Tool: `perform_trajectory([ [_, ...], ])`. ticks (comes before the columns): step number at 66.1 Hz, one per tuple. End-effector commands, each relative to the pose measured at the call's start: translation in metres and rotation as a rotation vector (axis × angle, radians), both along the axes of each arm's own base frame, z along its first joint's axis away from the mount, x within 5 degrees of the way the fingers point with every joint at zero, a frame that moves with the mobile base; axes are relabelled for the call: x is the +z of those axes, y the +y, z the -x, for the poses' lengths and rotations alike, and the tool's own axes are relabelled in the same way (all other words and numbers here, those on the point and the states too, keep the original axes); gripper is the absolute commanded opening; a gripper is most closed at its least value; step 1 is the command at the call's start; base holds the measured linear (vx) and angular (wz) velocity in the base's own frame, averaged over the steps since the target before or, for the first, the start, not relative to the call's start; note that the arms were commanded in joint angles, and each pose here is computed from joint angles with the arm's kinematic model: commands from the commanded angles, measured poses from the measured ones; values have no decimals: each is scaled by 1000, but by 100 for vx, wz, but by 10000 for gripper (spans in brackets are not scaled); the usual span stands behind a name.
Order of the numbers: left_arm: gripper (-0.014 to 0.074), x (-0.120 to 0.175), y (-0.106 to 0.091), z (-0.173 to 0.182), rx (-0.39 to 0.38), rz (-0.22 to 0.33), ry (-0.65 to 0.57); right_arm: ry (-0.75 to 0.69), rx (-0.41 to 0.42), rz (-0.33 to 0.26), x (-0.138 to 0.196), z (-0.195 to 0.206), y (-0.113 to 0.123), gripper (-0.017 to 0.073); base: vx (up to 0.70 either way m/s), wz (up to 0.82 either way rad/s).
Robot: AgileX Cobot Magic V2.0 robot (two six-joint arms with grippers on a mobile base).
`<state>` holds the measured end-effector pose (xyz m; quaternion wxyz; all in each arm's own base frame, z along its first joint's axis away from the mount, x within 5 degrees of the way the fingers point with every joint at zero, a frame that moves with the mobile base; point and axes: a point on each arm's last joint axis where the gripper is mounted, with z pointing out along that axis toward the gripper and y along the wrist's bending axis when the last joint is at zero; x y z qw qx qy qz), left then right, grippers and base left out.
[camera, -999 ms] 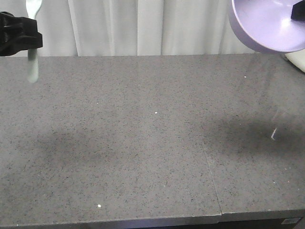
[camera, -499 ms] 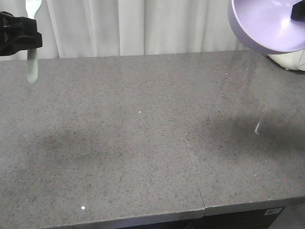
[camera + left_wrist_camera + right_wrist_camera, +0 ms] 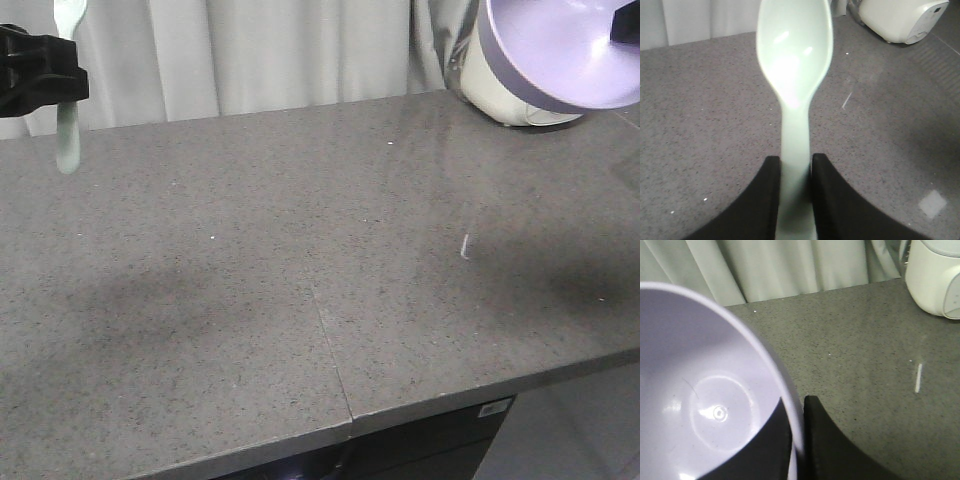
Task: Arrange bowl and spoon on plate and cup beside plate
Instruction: 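Turn the base away from the counter while holding spoon and bowl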
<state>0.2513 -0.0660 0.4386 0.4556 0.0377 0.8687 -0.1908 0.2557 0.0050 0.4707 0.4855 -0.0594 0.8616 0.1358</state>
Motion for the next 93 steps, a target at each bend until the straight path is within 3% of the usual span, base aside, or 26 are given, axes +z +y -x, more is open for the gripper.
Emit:
perform_trajectory([
  [1, -7, 20, 1, 6, 12, 46, -108, -110, -12, -20, 20, 9, 1, -10, -1, -34],
  [93, -7, 20, 1, 6, 12, 45, -106, -110, -12, -20, 20, 9, 1, -10, -1, -31],
])
